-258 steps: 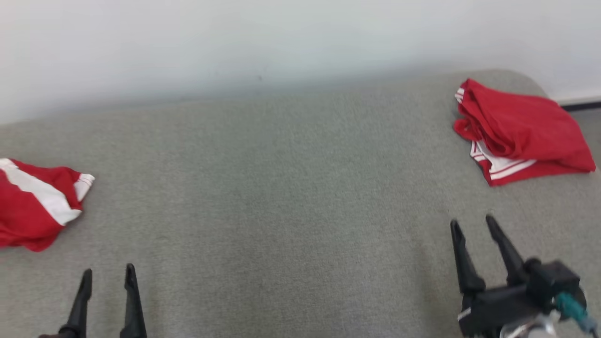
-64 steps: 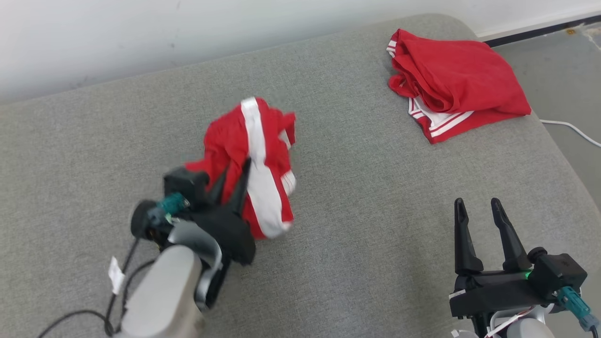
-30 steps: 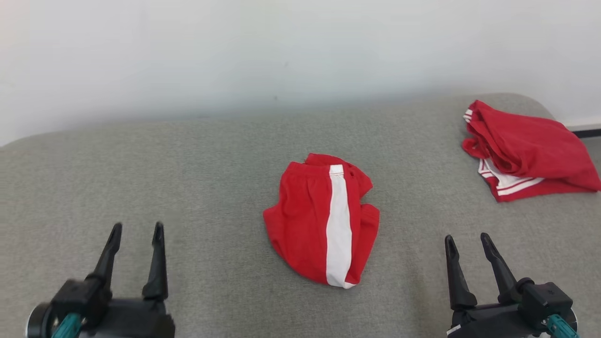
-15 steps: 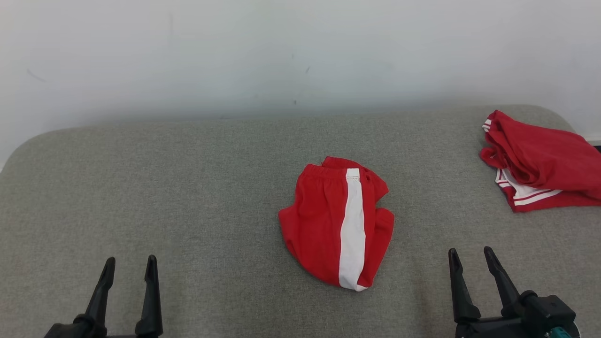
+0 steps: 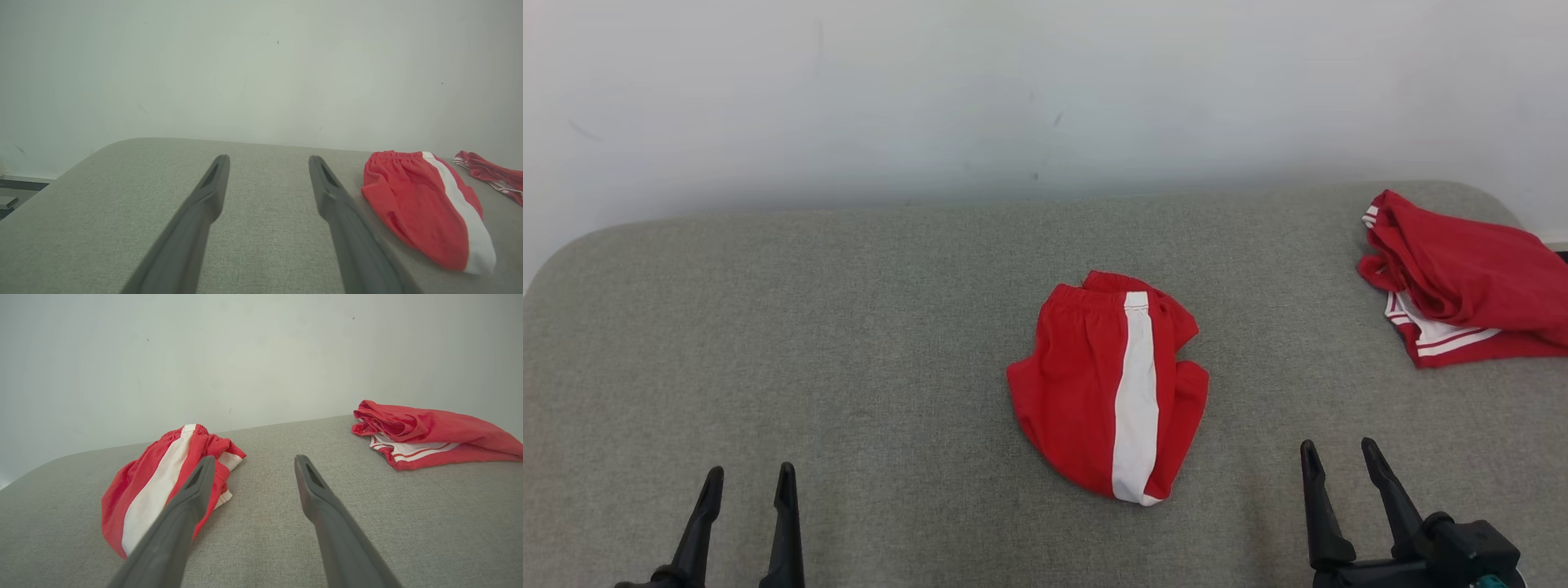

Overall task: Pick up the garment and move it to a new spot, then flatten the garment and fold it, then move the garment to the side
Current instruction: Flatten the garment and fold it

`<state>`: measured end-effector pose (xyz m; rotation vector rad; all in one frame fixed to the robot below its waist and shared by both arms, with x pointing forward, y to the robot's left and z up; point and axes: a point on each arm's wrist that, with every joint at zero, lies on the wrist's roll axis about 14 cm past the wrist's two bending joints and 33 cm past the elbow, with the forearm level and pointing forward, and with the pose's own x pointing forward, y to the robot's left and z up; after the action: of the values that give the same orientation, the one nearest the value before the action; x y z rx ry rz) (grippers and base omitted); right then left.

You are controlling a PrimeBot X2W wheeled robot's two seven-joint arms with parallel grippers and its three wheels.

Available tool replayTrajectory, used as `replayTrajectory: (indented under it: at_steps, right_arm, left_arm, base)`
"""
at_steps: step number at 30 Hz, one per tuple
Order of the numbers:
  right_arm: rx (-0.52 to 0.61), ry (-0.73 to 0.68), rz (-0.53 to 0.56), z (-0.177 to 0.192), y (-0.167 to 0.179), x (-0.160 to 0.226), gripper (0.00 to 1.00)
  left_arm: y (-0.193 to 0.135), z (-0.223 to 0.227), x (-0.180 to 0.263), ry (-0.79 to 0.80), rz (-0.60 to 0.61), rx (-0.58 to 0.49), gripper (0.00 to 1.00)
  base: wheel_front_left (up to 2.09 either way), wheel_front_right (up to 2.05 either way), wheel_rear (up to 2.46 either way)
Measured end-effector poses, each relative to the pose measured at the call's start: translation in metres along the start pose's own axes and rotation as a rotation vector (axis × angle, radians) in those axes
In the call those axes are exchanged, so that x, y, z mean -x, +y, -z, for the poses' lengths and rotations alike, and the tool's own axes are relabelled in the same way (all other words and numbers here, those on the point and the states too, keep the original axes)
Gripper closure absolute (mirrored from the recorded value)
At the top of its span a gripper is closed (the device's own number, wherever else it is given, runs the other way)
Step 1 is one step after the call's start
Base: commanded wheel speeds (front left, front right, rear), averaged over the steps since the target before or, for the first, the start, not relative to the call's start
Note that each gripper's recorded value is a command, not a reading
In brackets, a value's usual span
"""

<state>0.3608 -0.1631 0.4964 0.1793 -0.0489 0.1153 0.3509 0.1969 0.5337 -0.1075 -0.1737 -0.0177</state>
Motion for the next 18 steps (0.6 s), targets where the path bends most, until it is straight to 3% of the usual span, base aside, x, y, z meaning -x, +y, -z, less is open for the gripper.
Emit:
replayTrajectory:
  at_steps: [18]
  right_arm:
    - [-0.007, 0.011, 0.003, 0.0039, 0.0002, 0.0007, 0.0]
  left_arm:
    - [0.0024, -0.0008, 0.001, -0.003, -0.007, -0.009, 0.0]
  base:
    - [0.0, 0.0, 0.0]
